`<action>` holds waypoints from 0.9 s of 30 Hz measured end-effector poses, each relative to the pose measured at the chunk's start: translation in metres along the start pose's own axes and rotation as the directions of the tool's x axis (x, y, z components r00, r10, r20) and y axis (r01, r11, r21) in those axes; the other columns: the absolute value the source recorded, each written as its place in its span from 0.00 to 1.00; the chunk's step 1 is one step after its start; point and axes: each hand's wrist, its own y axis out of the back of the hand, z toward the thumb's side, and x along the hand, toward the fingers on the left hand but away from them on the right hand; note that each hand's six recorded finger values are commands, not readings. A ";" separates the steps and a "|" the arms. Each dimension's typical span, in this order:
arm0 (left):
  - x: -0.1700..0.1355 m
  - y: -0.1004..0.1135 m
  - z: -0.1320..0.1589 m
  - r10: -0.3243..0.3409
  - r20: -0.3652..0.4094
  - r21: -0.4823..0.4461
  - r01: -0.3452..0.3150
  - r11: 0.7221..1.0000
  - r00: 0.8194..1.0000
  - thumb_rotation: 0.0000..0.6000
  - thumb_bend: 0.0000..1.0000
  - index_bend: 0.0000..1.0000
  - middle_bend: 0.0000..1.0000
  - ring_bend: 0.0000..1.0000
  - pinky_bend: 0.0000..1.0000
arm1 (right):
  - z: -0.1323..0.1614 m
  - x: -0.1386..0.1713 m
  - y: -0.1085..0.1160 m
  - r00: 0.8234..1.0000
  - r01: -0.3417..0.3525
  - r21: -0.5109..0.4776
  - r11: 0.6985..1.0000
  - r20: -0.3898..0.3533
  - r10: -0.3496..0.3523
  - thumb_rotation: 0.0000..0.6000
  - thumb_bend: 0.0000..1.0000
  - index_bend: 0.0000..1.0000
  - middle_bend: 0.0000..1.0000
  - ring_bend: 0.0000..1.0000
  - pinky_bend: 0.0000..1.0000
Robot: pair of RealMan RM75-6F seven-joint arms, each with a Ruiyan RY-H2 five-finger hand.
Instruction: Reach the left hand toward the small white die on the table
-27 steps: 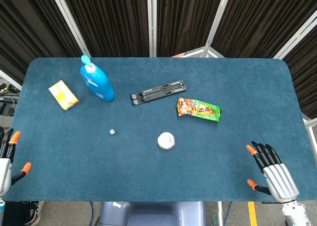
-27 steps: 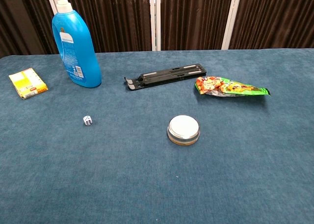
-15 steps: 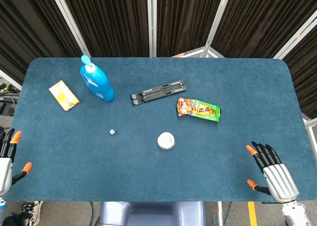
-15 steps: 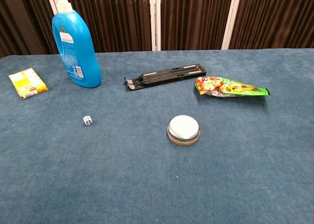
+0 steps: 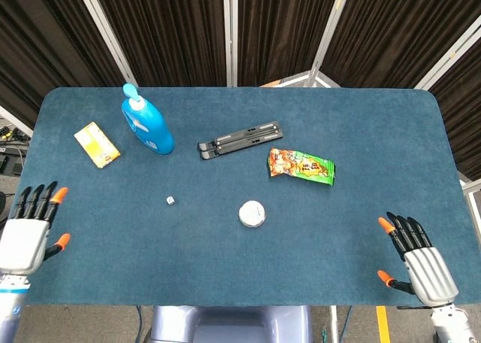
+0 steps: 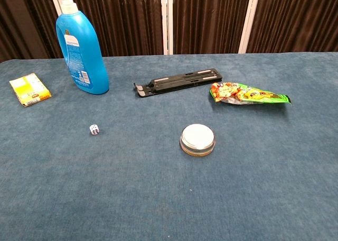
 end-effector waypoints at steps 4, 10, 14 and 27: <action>0.031 -0.008 0.017 -0.058 0.085 0.034 0.055 0.998 0.995 1.00 0.23 0.23 0.00 0.00 0.00 | -0.002 -0.001 0.001 1.000 0.000 -0.003 1.000 0.007 0.000 1.00 0.08 0.00 0.00 0.00 0.00; 0.078 -0.026 0.048 -0.141 0.223 0.136 0.112 0.984 0.965 1.00 0.25 0.30 0.00 0.00 0.00 | -0.004 -0.001 0.000 1.000 -0.003 -0.004 1.000 0.015 0.003 1.00 0.08 0.00 0.00 0.00 0.00; 0.105 -0.040 0.073 -0.159 0.285 0.197 0.104 0.975 0.945 1.00 0.26 0.33 0.00 0.00 0.00 | -0.006 -0.002 0.001 1.000 0.002 -0.005 1.000 0.023 -0.001 1.00 0.08 0.00 0.00 0.00 0.00; 0.148 -0.088 0.145 -0.262 0.393 0.319 0.136 0.938 0.882 1.00 0.26 0.38 0.00 0.00 0.00 | -0.016 -0.004 0.004 0.999 0.004 -0.018 1.000 0.051 -0.003 1.00 0.08 0.00 0.00 0.00 0.00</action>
